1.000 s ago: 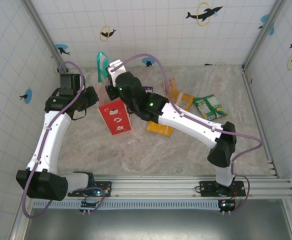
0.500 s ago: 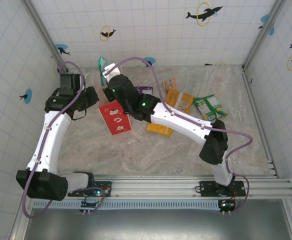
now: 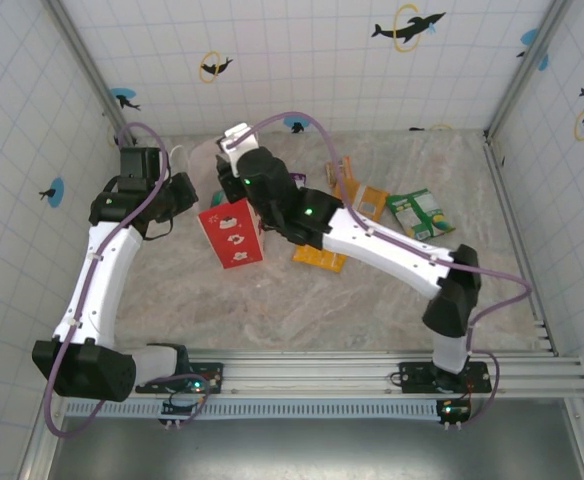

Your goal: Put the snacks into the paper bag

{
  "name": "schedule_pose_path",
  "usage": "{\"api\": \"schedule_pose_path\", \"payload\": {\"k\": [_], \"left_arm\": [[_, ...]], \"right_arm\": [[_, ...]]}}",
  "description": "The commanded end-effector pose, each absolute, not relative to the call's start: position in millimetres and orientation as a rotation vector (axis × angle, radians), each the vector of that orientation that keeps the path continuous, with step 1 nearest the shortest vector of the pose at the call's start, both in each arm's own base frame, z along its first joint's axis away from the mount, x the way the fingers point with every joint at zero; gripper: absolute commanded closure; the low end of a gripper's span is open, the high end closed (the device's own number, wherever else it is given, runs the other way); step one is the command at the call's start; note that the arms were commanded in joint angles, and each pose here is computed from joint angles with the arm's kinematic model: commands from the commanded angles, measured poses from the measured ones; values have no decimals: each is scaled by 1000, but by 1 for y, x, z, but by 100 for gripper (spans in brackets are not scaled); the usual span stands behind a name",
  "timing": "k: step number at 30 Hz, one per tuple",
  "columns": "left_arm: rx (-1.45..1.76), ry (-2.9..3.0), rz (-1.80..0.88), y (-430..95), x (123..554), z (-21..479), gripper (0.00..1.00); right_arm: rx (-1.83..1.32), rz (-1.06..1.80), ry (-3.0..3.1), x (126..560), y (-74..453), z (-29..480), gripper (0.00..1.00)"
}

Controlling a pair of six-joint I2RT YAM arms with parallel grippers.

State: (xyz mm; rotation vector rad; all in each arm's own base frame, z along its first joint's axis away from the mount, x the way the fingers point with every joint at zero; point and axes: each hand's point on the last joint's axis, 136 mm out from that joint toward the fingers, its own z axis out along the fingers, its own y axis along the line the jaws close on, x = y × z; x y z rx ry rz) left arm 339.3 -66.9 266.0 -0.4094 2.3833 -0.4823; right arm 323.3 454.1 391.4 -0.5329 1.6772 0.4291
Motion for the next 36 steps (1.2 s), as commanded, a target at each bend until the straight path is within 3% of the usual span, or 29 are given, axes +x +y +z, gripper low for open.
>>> {"api": "schedule_pose_path", "payload": {"k": [1,22,36], "left_arm": [[-371,2395,-489,-70,337,264,100],[-373,2394,-486,-70,335,263,100],[-361,2402,-507,-73,335,260,100]], "right_arm": [[-429,505,1640,315,420,421,53],[30,687,2114,308,221,221,51],[243,775,2332,329,156,144,47]]}}
